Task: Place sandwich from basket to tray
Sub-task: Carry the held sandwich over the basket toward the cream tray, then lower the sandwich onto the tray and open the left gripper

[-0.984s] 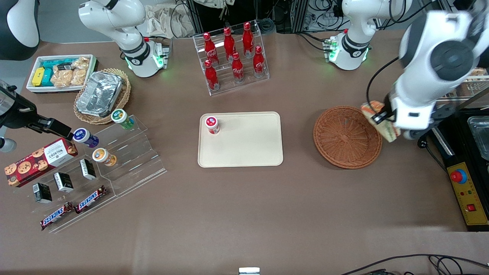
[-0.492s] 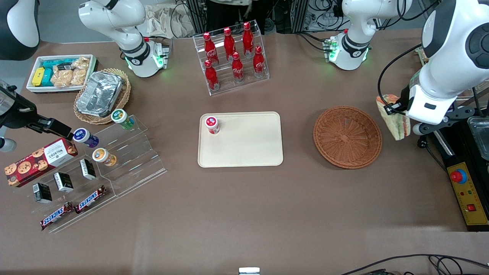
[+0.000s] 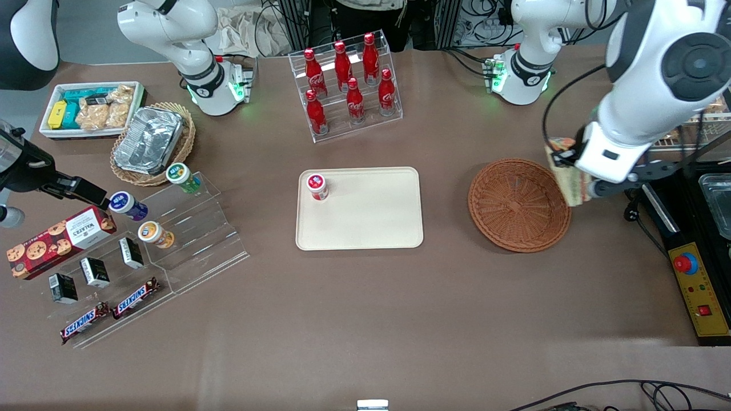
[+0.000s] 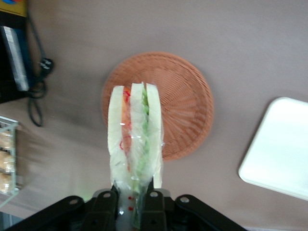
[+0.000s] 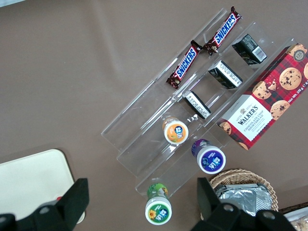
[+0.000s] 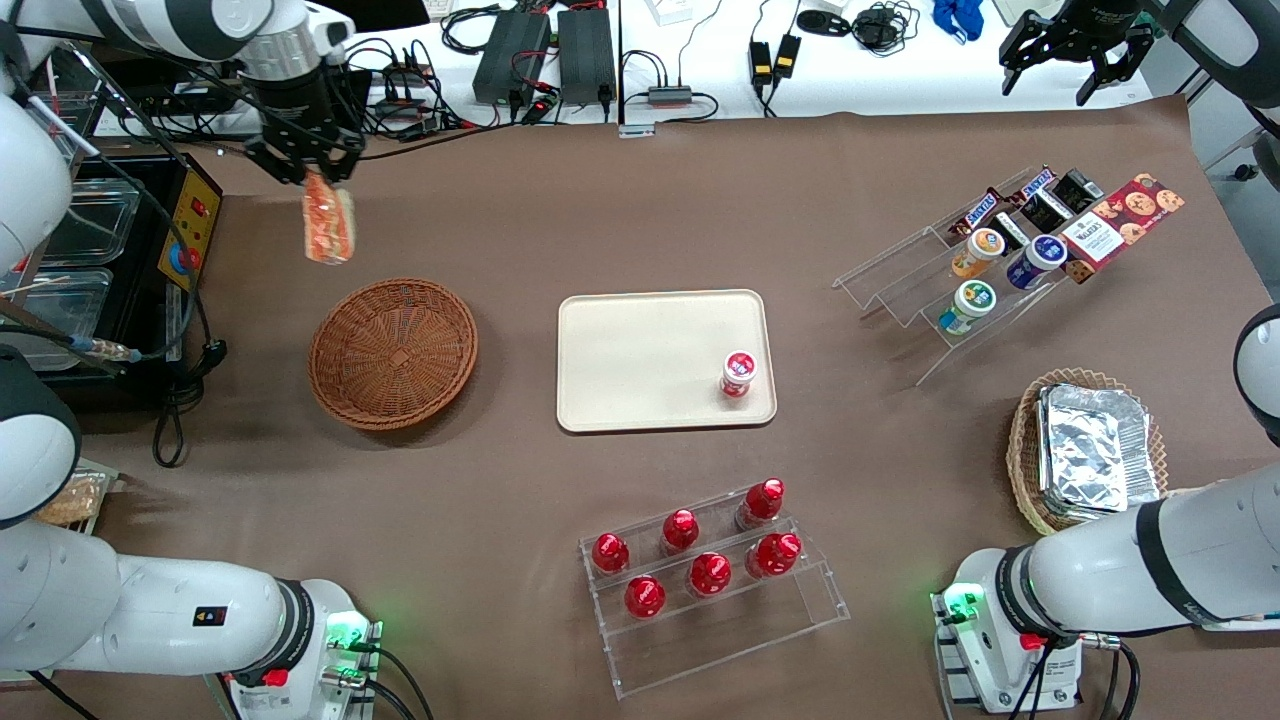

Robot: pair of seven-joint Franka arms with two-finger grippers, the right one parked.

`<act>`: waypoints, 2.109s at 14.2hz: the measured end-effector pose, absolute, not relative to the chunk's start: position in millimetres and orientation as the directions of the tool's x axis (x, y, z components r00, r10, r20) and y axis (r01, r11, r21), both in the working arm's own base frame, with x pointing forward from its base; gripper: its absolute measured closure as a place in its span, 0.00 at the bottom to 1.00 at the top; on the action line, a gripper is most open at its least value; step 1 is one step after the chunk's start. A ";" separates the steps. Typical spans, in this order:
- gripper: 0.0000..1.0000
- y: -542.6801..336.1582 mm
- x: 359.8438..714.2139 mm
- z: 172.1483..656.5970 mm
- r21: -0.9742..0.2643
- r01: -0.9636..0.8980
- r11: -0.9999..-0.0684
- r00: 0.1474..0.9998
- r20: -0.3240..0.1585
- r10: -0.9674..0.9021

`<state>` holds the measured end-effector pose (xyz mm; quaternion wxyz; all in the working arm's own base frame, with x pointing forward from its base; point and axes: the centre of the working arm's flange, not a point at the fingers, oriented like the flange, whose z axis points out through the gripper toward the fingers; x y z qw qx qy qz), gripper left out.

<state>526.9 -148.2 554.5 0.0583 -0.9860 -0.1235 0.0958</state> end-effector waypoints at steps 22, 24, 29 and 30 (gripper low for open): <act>0.81 -408.5 509.6 333.9 0.071 -0.025 -0.997 0.982 -0.185 -0.038; 0.81 -415.3 506.9 306.9 0.042 -0.012 -0.999 0.981 -0.192 -0.019; 0.81 -415.0 507.3 259.6 0.012 -0.005 -1.000 0.975 -0.223 -0.007; 0.81 -415.0 507.6 258.2 0.012 -0.004 -1.000 0.975 -0.223 -0.007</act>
